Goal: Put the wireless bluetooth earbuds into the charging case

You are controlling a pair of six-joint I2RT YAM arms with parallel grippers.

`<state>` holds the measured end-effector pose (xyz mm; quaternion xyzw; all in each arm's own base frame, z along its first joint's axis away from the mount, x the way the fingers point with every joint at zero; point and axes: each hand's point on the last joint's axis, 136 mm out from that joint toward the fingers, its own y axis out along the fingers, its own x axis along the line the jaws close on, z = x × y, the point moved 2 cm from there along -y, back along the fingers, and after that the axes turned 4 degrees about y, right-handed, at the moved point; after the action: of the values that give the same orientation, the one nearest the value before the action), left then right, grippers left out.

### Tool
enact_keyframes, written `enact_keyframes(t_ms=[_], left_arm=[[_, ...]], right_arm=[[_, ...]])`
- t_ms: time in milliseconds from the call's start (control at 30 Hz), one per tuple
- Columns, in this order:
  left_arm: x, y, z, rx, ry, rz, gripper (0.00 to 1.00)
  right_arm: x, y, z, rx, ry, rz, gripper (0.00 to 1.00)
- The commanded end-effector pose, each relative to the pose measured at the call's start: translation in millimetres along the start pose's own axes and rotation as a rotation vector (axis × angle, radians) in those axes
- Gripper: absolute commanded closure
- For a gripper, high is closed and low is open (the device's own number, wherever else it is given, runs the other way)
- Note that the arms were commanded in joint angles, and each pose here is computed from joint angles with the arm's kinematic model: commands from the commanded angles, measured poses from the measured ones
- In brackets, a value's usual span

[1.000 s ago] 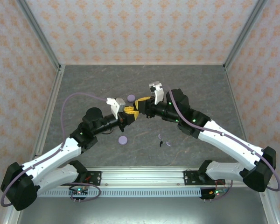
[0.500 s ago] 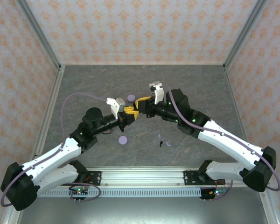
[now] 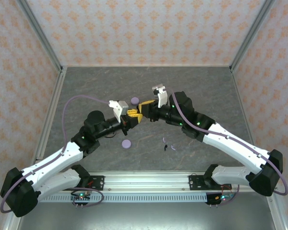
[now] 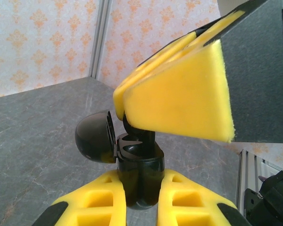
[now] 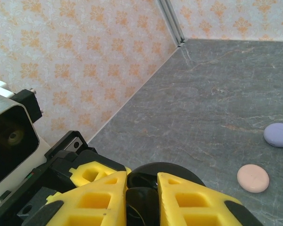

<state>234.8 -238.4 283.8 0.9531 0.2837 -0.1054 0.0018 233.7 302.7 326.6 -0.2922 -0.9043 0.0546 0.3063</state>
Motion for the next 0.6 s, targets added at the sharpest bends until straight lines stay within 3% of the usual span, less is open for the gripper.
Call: enact_keyframes(t_ms=[0, 167, 400, 567], left_arm=[[-10.8, -5.5, -22.2, -0.08, 0.042, 0.033, 0.96], [-10.8, -5.5, -22.2, -0.081, 0.041, 0.034, 0.96], [-9.7, -5.4, -20.3, -0.075, 0.04, 0.029, 0.96], [-5.5, -6.6, -15.8, -0.059, 0.048, 0.0, 0.96]], right_arm=[[-1.2, 2.1, 10.3, 0.046, 0.011, 0.001, 0.78], [0.2, 1.8, 11.0, 0.051, 0.021, -0.009, 0.75], [3.0, -13.3, -9.8, 0.011, -0.002, 0.021, 0.57], [-12.8, -35.7, -19.3, -0.007, 0.009, 0.127, 0.51]])
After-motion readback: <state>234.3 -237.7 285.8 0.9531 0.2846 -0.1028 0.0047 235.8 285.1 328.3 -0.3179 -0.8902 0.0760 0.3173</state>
